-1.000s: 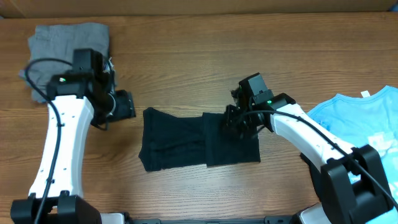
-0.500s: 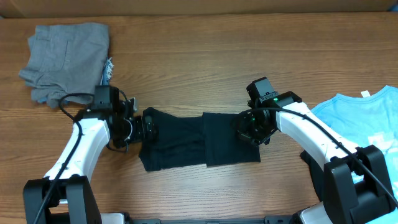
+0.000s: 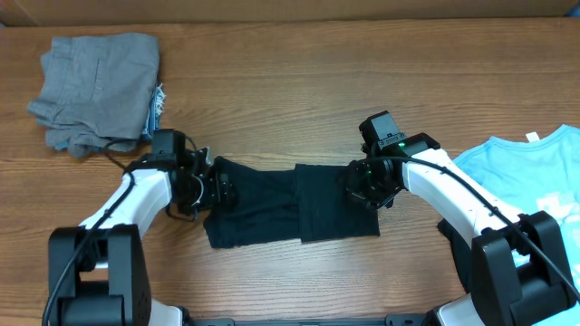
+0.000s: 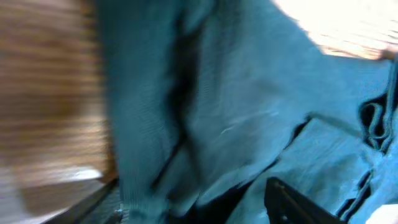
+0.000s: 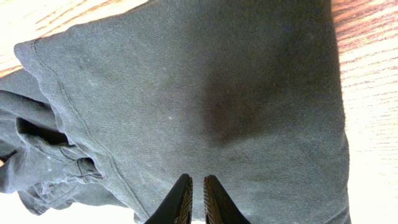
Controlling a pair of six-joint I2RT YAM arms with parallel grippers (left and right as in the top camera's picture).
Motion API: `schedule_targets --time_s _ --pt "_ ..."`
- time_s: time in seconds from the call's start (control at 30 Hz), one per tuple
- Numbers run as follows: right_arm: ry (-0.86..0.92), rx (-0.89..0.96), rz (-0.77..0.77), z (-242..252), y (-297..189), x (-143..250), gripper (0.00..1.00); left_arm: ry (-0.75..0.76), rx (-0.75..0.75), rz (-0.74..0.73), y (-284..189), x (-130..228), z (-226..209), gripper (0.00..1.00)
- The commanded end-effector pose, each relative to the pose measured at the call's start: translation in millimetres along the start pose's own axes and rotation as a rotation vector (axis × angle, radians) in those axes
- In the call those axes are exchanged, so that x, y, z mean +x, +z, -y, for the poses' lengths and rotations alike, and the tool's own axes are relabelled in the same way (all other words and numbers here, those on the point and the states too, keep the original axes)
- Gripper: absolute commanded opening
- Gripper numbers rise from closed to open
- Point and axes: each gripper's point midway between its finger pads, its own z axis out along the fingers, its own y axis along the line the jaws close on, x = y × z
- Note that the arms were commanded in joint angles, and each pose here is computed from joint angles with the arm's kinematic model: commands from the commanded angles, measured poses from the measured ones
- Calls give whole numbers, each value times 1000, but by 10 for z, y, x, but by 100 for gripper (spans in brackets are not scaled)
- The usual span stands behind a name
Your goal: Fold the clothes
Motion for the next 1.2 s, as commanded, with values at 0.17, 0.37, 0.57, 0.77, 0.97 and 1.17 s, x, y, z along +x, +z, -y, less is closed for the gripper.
schedule_targets --time_s 0.17,0.37,0.57,0.77,0.97,1.17 --pt "3 0 22 8 -38 -17 11 -18 -96 -203 437 512 -282 18" --pt "4 2 19 14 -38 -9 10 -37 -113 -218 401 539 -317 4" --pt "12 2 19 25 -58 -24 8 -124 -229 -268 83 478 -530 4" --pt "38 7 14 86 -82 -46 8 -226 -409 -228 -588 226 -751 4" --pt "39 4 15 85 -84 -52 8 -199 -509 -91 -1348 -115 -629 4" --pt "37 0 20 76 -84 -65 8 -171 -441 -38 -1510 -211 -243 4"
